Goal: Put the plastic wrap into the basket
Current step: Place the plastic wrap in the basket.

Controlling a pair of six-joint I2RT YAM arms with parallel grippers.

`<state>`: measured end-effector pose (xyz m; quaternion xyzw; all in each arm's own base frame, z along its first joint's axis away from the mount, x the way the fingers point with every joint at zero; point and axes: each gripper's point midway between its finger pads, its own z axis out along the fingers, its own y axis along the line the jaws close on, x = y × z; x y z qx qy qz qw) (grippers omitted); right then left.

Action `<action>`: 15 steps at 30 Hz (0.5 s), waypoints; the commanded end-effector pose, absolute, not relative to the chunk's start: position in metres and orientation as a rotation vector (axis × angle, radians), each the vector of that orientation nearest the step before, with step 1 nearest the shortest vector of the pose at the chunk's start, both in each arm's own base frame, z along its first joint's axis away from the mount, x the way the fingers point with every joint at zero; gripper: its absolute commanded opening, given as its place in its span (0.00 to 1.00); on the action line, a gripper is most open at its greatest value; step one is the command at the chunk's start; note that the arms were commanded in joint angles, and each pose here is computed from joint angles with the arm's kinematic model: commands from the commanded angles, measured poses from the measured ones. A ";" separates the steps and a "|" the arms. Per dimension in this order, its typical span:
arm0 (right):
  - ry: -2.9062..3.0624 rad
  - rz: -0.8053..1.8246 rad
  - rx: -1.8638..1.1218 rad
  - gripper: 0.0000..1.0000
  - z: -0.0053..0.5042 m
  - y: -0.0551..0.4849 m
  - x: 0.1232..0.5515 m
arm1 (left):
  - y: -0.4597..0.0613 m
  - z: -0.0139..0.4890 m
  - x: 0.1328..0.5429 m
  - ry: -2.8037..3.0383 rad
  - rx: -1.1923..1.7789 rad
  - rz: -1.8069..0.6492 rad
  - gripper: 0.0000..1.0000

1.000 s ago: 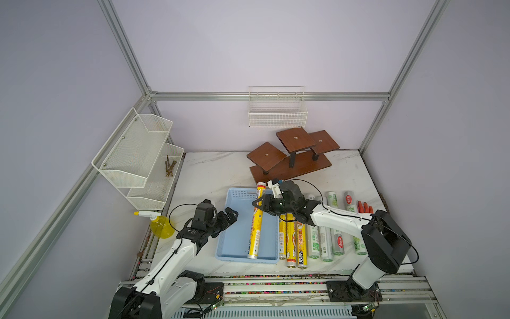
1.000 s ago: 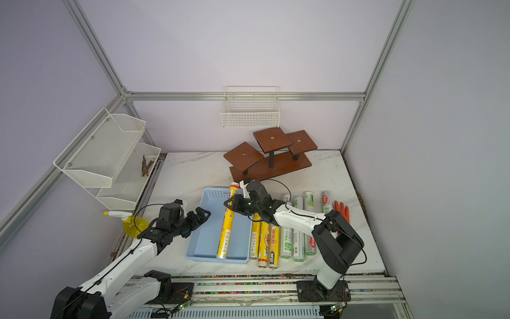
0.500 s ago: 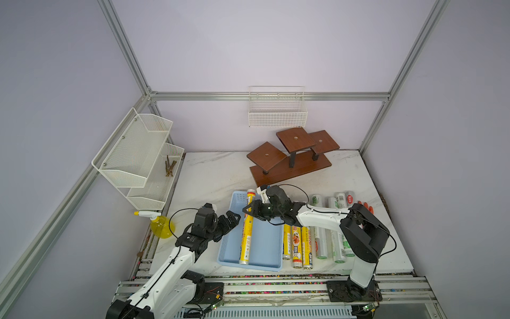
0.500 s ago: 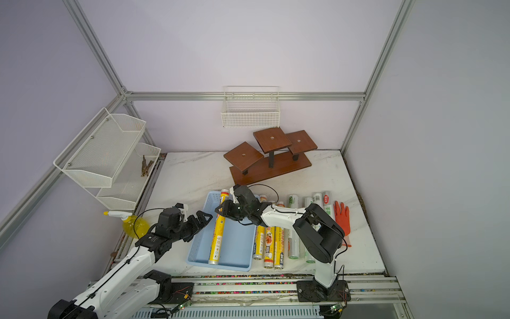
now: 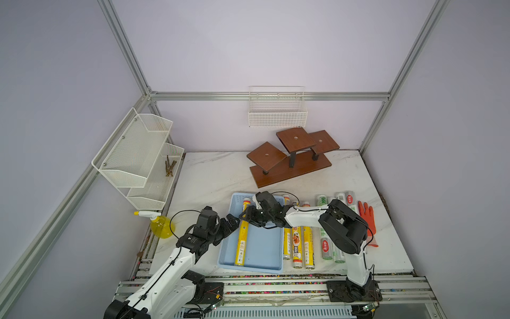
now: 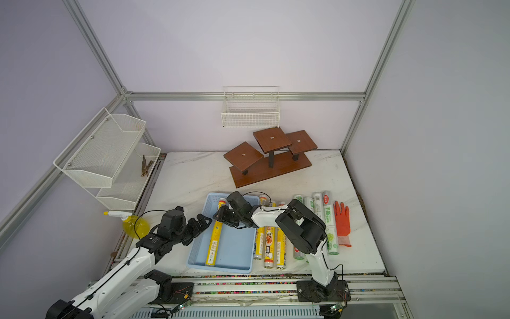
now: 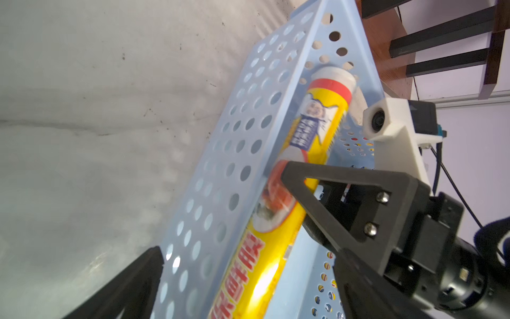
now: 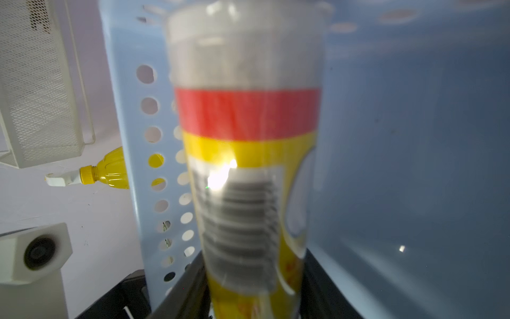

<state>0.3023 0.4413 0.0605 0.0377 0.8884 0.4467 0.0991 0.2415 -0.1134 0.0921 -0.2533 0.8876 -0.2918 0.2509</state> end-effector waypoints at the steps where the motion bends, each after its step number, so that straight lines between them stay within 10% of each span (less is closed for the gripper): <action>1: 2.578 1.356 0.096 0.57 0.076 0.455 0.311 | -0.116 0.111 0.247 2.380 -0.624 -0.792 1.00; 15: 2.580 1.412 0.030 0.46 0.070 0.466 0.323 | -0.110 0.112 0.241 2.372 -0.649 -0.762 1.00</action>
